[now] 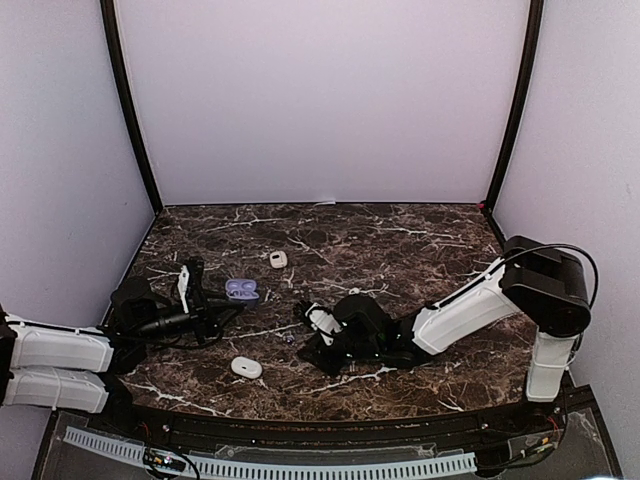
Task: Insert the wireless bluetooth earbuds into the charging case
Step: Adjust the right earbud at the center of the board.
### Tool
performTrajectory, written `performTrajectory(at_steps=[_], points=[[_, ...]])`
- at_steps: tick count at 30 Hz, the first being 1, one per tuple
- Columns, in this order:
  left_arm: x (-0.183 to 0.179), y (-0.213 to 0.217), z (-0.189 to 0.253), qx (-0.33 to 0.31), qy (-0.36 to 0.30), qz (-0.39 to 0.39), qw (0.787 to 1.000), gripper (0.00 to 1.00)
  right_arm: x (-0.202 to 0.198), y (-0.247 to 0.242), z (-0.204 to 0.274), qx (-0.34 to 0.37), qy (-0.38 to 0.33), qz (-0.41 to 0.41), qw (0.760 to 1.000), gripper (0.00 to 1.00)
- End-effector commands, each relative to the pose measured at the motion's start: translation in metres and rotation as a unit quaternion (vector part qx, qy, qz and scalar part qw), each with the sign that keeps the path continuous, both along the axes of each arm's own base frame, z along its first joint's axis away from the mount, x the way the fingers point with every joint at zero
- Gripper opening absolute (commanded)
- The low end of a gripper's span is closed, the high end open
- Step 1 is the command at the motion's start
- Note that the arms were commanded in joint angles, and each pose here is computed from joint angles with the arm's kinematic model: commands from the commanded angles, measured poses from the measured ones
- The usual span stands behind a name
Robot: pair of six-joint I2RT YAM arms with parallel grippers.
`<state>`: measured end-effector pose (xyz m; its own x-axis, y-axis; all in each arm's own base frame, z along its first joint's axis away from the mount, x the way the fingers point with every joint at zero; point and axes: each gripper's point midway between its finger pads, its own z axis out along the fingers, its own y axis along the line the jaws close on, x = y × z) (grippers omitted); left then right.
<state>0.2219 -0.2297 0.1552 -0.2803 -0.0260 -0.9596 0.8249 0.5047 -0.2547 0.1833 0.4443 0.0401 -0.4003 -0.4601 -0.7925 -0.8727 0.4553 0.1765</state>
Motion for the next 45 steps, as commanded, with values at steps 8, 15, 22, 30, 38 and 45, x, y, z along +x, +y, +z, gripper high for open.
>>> performTrajectory(at_steps=[8,15,22,30,38,45], points=[[0.0,0.003,-0.005,-0.001,0.009,0.005,1.0,0.19,0.038,0.024,0.009,0.005,-0.029,-0.066,0.997,0.28],[0.0,0.003,-0.005,-0.001,0.008,0.005,1.0,0.19,0.051,0.029,-0.003,-0.003,0.006,-0.096,0.995,0.23],[0.0,0.002,-0.005,-0.002,0.01,0.001,1.0,0.19,0.055,0.029,-0.011,-0.009,0.026,-0.112,0.993,0.21],[-0.001,0.001,-0.005,-0.002,0.012,-0.002,1.0,0.19,0.049,0.032,-0.018,-0.013,0.053,-0.1,0.994,0.22],[-0.002,0.001,-0.006,-0.002,0.014,-0.007,1.0,0.19,0.039,0.035,-0.023,-0.012,0.077,-0.082,0.994,0.28],[-0.003,0.0,-0.007,-0.001,0.015,-0.01,1.0,0.19,0.033,0.042,-0.017,0.008,0.093,-0.064,0.994,0.27]])
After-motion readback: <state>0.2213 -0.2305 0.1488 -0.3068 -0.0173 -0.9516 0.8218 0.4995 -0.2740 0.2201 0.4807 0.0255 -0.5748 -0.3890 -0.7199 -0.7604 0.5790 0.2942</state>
